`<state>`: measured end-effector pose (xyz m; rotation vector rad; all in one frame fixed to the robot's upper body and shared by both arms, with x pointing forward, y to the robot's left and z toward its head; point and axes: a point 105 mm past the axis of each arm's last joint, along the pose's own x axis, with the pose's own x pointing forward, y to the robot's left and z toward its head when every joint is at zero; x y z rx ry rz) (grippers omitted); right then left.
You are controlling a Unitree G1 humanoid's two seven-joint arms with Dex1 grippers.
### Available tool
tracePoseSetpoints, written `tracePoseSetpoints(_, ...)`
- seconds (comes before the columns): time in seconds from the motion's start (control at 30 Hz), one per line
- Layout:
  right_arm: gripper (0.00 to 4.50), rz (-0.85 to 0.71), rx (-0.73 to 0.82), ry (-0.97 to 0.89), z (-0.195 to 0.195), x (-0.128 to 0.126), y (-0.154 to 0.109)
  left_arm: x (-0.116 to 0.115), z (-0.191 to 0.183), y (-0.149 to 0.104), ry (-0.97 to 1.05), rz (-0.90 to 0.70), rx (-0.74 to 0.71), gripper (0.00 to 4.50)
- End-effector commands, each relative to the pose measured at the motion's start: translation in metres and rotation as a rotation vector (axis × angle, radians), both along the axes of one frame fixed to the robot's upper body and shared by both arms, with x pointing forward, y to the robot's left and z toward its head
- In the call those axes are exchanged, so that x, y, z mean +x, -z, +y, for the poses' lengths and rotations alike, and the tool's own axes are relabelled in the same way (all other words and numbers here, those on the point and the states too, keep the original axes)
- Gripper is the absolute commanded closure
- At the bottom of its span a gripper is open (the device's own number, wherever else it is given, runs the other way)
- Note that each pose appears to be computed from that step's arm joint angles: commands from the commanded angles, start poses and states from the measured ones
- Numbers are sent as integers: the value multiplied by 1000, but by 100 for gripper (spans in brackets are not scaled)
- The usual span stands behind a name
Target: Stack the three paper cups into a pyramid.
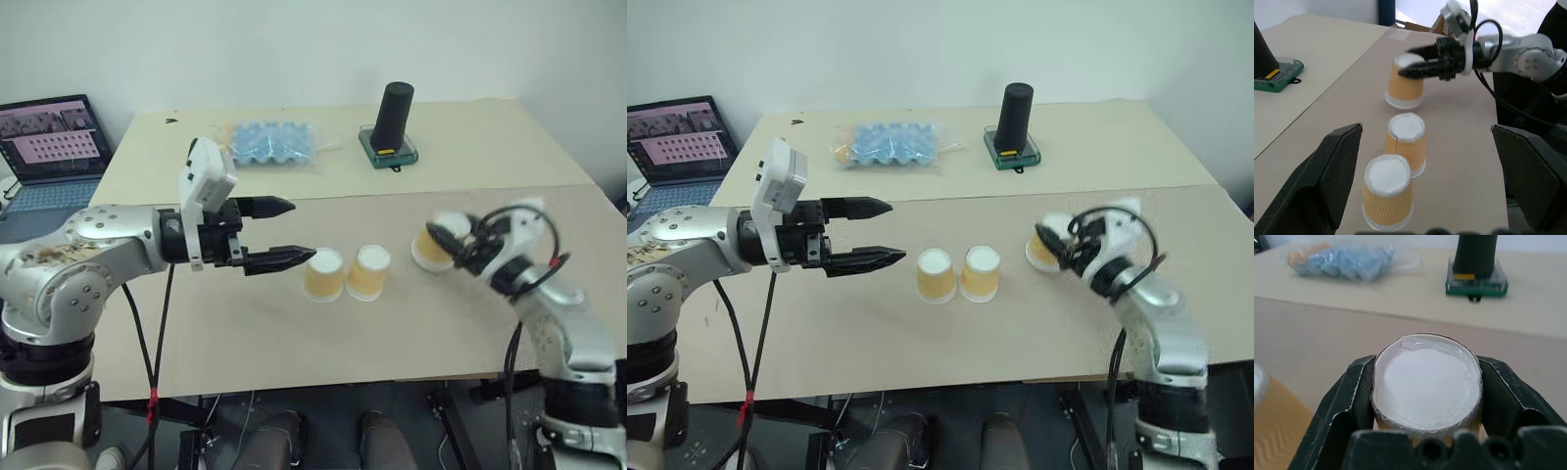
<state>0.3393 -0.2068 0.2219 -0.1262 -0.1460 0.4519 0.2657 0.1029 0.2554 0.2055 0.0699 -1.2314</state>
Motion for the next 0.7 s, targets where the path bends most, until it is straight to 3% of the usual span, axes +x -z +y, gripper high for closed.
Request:
tracePoseSetpoints(0.03,188,-166,-53,-213,19,-26,-75,-4,7,0,15,-30,55,0)
tracePoseSetpoints(0.17,188,-194,-98,-448,47,-41,-112,-5,13,1,12,-22,74,0)
tracePoseSetpoints(0.27,188,-166,-69,-619,72,-49,-119,-5,16,5,0,-39,99,0)
tracePoseSetpoints(0.37,188,-97,-72,-739,94,-49,-108,-6,16,6,-2,-43,94,0)
tracePoseSetpoints(0.7,188,91,-156,-773,109,-24,-43,-12,12,5,-11,-54,76,0)
